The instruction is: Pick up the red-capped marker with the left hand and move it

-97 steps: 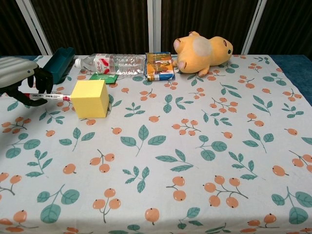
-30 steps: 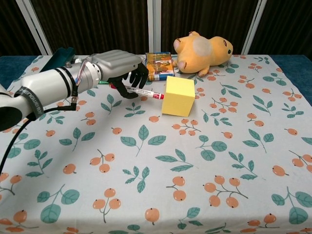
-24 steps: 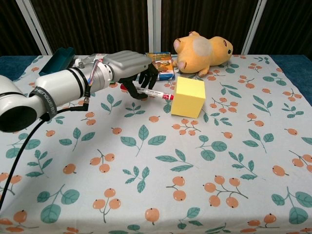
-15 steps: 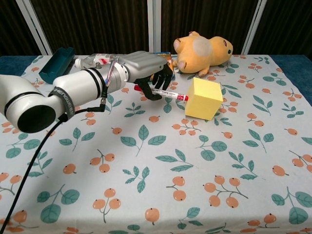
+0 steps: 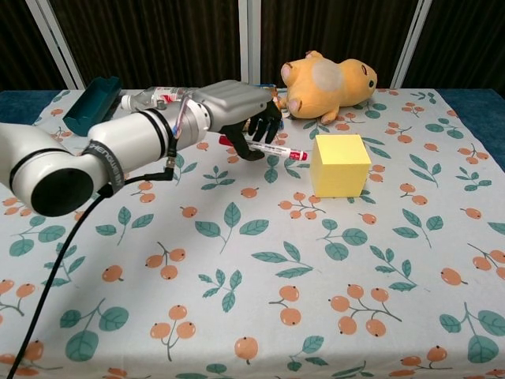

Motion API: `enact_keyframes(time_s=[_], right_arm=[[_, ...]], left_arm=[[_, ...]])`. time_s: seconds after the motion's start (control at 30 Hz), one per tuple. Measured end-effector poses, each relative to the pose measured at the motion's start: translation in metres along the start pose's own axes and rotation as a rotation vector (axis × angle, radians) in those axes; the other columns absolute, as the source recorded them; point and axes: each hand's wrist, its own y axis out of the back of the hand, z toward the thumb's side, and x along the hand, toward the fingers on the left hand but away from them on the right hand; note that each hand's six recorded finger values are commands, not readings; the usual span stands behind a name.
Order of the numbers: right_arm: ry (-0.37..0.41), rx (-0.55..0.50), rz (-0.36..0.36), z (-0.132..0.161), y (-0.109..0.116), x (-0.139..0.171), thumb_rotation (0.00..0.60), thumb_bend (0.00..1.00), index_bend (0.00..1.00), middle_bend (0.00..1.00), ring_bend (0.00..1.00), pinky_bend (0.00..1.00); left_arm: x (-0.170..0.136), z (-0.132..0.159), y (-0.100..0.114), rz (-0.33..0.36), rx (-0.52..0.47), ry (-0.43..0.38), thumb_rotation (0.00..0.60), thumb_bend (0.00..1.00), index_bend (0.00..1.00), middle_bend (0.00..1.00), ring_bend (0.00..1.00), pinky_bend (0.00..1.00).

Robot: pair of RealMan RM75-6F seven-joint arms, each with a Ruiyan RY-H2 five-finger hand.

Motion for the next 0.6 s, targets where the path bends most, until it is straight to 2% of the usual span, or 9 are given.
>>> enact_keyframes(time_s=[0.27,0.43,0.5,0.6], right_arm=[[0.023,-0.008,0.001,0.006,-0.001,0.001,0.600,0.30,0.06,0.16,0.05,0.17],[0.033,-0.013,0.006,0.010,-0.004,0.000,0.600,0.30,0.06,0.16,0.05,0.17],[0.039,-0.015,0.009,0.011,-0.005,0.000,0.600,0.30,0.06,0.16,0.05,0.17],[0.046,-0.017,0.010,0.014,-0.006,-0.002,0.600,0.30,0.06,0.17,0.05,0.17]], left_arm=[[-0.043,-0.052,0.001,0.032,-0.021,0.061,0.600,0.47,0.74,0.72,0.49,0.47],[-0.085,-0.085,-0.011,0.016,-0.034,0.103,0.600,0.47,0.73,0.72,0.49,0.46],[-0.103,-0.095,-0.019,-0.003,-0.049,0.124,0.600,0.47,0.70,0.69,0.47,0.45],[-0.122,-0.105,-0.030,-0.048,-0.068,0.144,0.600,0.46,0.61,0.60,0.41,0.43]])
